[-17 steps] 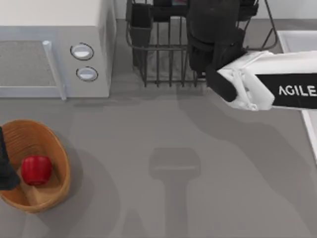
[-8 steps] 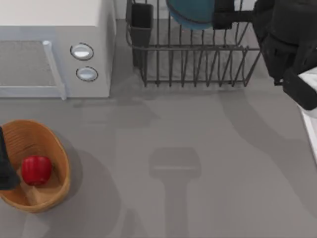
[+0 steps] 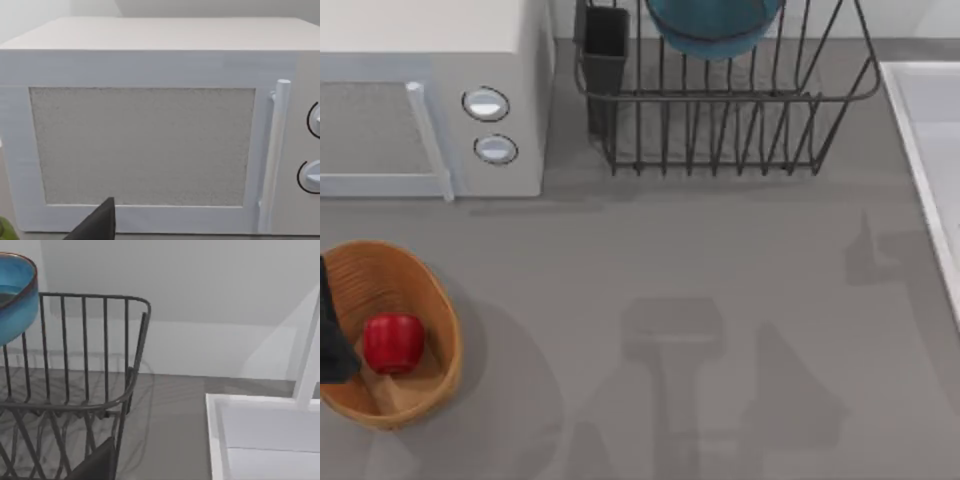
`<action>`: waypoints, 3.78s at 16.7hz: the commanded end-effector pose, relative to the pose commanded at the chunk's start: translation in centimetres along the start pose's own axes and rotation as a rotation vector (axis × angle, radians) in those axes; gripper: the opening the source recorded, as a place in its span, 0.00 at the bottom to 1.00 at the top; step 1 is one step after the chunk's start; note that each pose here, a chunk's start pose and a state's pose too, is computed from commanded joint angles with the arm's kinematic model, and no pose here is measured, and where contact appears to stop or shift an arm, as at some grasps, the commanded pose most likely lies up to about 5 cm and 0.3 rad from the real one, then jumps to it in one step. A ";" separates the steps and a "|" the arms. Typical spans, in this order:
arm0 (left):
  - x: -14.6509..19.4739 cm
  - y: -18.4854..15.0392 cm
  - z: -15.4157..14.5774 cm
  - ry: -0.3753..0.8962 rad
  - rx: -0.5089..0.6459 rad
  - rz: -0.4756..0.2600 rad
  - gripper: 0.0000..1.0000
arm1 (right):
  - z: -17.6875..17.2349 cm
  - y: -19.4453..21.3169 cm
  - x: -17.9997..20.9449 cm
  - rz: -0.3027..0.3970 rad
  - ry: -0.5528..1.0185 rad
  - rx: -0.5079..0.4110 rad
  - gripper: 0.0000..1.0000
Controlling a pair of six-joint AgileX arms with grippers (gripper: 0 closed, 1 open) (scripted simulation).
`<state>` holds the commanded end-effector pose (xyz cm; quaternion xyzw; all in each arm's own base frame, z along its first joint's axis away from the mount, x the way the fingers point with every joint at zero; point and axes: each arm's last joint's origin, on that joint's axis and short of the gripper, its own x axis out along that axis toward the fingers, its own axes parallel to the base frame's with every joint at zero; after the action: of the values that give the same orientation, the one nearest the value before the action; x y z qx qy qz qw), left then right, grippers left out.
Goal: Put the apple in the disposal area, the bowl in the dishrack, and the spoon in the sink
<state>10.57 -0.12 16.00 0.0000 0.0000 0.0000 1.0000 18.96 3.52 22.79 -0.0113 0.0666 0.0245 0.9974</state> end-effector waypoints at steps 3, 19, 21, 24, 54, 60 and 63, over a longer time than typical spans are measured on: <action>0.0 0.0 0.0 0.000 0.000 0.000 1.00 | -3.3 -1.7 -4.3 0.001 -0.030 0.004 1.00; 0.0 0.0 0.0 0.000 0.000 0.000 1.00 | -7.7 -3.1 -7.6 -0.051 -0.121 0.026 1.00; 0.0 0.0 0.0 0.000 0.000 0.000 1.00 | -7.1 -3.4 -7.6 -0.073 -0.062 0.043 1.00; 0.0 0.0 0.0 0.000 0.000 0.000 1.00 | -5.7 -4.1 -7.3 -0.137 0.119 0.096 1.00; 0.0 0.0 0.0 0.000 0.000 0.000 1.00 | -10.8 -13.0 1.9 -0.521 1.359 0.618 1.00; 0.0 0.0 0.0 0.000 0.000 0.000 1.00 | -13.6 -12.8 1.8 -0.521 1.368 0.620 1.00; 0.0 0.0 0.0 0.000 0.000 0.000 1.00 | -13.6 -12.8 1.8 -0.521 1.368 0.620 0.92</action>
<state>10.57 -0.12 16.00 0.0000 0.0000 0.0000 1.0000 19.54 -9.49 9.31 0.2393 0.6633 -0.2418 0.6665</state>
